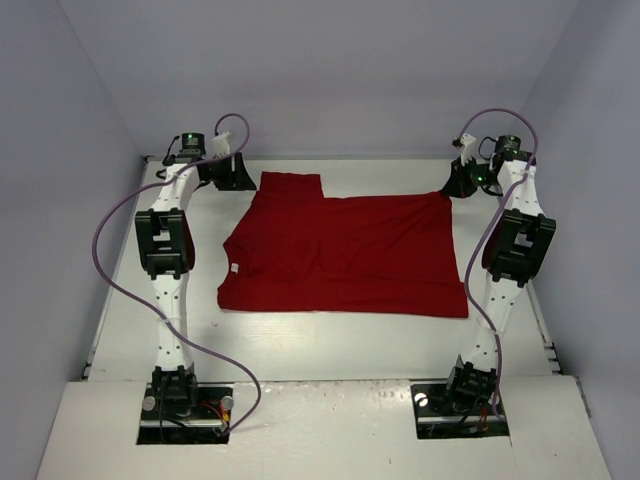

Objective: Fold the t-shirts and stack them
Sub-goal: Grap the side of the flattened tshirt furthest away from the robot with both arms

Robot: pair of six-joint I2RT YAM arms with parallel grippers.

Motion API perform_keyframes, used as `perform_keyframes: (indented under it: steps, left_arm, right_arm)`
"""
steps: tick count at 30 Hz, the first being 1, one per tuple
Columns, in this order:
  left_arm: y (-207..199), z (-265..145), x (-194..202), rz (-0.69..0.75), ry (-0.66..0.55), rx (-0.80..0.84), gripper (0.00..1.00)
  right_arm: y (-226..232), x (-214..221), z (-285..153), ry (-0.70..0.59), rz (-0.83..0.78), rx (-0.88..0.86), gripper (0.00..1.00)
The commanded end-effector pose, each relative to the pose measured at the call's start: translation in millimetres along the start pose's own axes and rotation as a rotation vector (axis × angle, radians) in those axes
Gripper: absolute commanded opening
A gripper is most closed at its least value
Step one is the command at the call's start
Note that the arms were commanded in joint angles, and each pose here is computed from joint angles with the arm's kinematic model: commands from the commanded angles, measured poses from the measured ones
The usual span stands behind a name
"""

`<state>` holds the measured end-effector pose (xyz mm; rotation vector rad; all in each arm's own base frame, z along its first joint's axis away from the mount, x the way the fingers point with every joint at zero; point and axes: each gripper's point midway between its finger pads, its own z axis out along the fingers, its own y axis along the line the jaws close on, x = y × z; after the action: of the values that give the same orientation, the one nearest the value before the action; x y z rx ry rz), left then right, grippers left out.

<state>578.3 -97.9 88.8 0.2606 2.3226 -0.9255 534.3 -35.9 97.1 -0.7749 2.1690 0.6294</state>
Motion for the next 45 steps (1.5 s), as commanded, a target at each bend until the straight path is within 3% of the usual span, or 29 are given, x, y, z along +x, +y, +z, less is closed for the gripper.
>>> perform_keyframes:
  steps: [1,22,27,31,36,45]
  left_arm:
    - [-35,-12,-39,0.084,-0.085,0.091,0.48]
    - [-42,9,-25,0.055,-0.045,0.162,0.45]
    - [-45,9,-27,0.053,-0.049,0.176,0.36]
    - [-47,8,-30,0.061,-0.056,0.183,0.16]
    - [-55,0,-42,0.087,-0.098,0.178,0.00]
    - [-72,-53,-61,0.234,-0.173,0.118,0.00]
  right_arm:
    - [5,-4,-3,-0.004,-0.017,-0.009,0.00]
    - [6,-1,2,0.006,-0.013,-0.017,0.00]
    - [7,0,3,0.010,-0.011,-0.018,0.00]
    - [7,1,3,0.015,-0.018,-0.016,0.00]
    - [7,0,-2,0.015,-0.028,-0.009,0.00]
    - [2,-8,-47,-0.003,-0.068,0.053,0.00]
